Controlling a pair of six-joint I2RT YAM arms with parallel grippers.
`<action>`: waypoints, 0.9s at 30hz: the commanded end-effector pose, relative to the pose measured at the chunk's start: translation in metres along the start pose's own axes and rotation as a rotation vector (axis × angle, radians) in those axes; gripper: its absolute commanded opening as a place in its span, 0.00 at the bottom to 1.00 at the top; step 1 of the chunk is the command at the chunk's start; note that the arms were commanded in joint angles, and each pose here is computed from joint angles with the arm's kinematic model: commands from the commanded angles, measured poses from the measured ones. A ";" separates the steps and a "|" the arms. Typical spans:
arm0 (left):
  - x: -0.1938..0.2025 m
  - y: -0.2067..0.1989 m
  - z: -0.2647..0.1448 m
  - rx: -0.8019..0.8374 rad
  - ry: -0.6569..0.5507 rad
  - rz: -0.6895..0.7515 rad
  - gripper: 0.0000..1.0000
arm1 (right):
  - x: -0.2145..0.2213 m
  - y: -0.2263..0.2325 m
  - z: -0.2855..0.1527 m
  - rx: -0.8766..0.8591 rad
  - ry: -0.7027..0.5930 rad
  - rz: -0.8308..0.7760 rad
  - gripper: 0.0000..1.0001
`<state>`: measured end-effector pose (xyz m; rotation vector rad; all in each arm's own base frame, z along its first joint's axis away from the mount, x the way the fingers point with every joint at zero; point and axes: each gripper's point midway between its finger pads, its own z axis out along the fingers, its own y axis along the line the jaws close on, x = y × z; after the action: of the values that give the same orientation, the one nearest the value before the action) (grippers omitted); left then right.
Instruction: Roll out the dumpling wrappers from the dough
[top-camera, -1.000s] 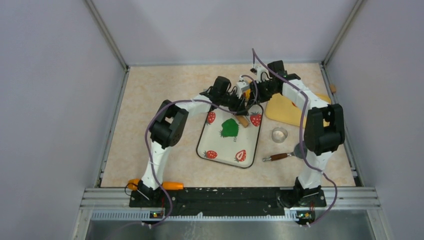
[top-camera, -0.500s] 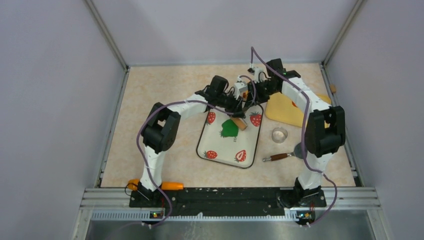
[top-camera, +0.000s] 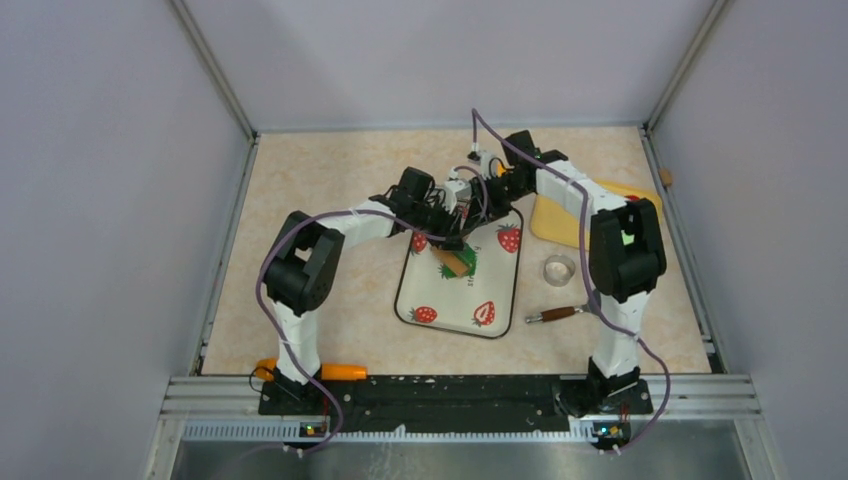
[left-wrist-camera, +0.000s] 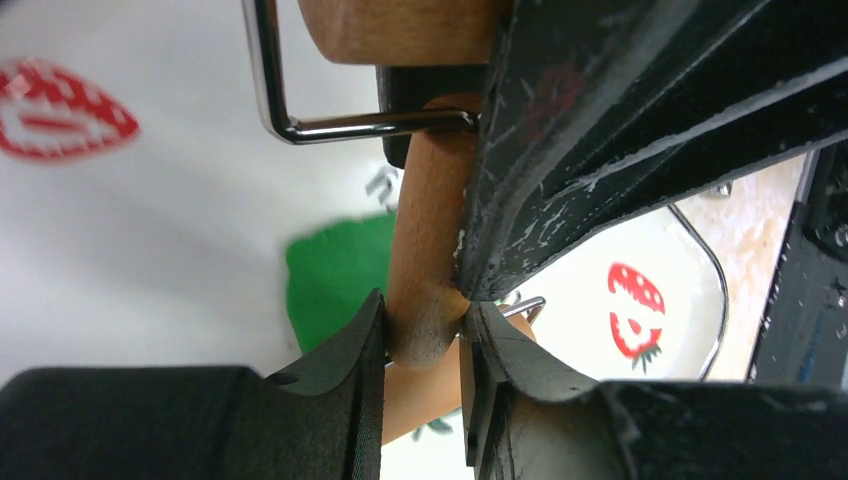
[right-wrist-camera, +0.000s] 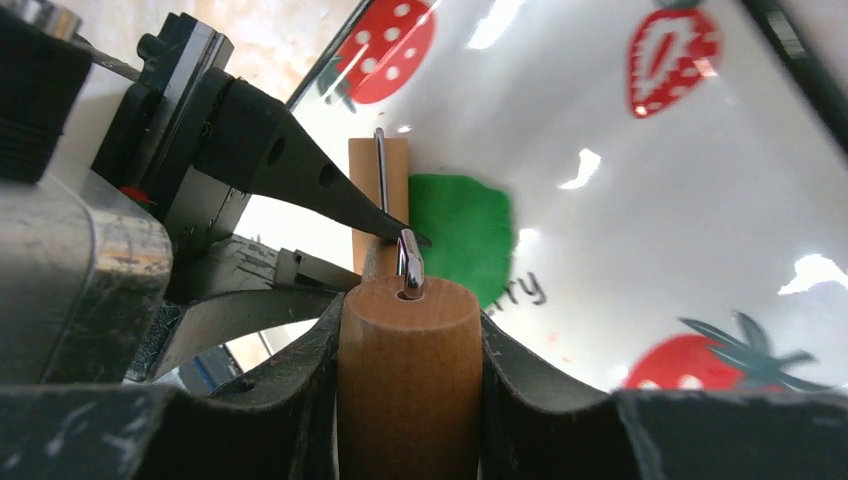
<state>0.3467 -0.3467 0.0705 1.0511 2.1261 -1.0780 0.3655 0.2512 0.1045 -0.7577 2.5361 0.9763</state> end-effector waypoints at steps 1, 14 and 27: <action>0.023 0.001 -0.015 -0.083 0.038 -0.080 0.00 | 0.086 -0.006 0.047 0.078 0.278 -0.055 0.00; -0.014 -0.016 -0.055 -0.103 -0.034 0.013 0.00 | 0.045 0.022 0.034 0.034 0.195 -0.109 0.00; -0.077 -0.024 0.000 -0.017 -0.112 0.083 0.00 | 0.040 -0.021 -0.015 0.141 0.162 -0.211 0.00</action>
<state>0.3499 -0.3604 0.1004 1.1087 2.0830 -0.9996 0.3662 0.2341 0.1336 -0.7824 2.4921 0.9548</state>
